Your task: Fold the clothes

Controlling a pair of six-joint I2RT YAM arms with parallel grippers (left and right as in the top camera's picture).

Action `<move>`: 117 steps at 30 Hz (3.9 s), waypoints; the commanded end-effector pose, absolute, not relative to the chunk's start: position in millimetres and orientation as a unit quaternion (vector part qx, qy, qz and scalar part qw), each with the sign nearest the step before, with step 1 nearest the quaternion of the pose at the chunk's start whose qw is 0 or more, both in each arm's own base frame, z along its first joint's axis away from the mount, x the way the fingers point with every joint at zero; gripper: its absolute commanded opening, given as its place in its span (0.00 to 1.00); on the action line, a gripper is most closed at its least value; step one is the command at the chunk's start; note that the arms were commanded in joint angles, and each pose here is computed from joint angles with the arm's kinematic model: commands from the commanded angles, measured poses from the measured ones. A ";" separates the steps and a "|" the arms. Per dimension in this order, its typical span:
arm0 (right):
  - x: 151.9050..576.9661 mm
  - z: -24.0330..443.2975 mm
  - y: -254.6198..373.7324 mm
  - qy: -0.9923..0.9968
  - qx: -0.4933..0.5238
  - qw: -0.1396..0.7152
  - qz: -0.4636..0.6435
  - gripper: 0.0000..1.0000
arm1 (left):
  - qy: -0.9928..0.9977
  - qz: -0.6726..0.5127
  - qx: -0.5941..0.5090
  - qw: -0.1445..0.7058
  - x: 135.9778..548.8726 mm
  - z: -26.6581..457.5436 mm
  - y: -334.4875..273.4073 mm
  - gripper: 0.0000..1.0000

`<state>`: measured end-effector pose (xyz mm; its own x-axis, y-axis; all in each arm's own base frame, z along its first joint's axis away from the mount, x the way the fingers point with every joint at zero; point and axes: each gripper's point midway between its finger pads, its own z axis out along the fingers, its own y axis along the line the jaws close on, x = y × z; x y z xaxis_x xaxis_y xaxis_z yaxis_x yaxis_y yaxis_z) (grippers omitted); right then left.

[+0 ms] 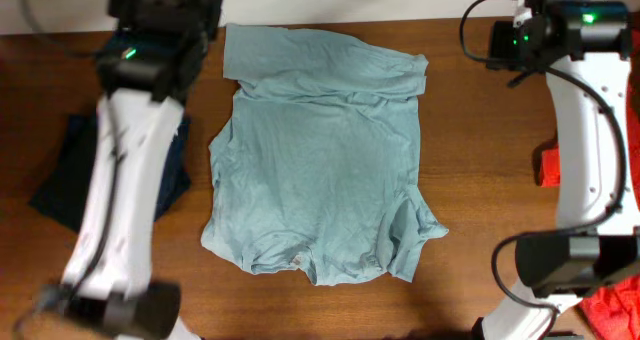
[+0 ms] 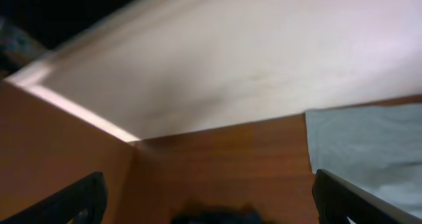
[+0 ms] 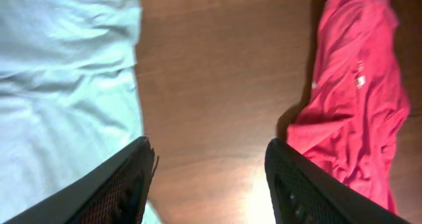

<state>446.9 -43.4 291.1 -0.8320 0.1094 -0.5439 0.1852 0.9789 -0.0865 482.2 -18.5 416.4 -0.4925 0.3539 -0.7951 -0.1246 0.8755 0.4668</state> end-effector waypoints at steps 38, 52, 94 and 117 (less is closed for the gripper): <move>267.4 84.8 23.0 0.983 0.153 -0.045 0.089 0.63 | 0.949 0.111 0.042 0.290 358.9 310.9 -34.2 0.77; 234.1 14.2 53.3 0.970 0.155 -0.066 0.174 0.53 | 0.946 0.109 0.040 0.301 363.6 313.7 -35.4 0.78; 306.1 73.9 -12.7 0.980 0.179 0.046 0.076 0.47 | 0.987 0.024 -0.006 0.162 344.9 203.8 -28.6 0.97; 324.7 87.4 99.5 0.975 -0.022 0.092 0.200 0.39 | 0.976 -0.086 0.146 0.134 387.0 25.9 -75.7 0.81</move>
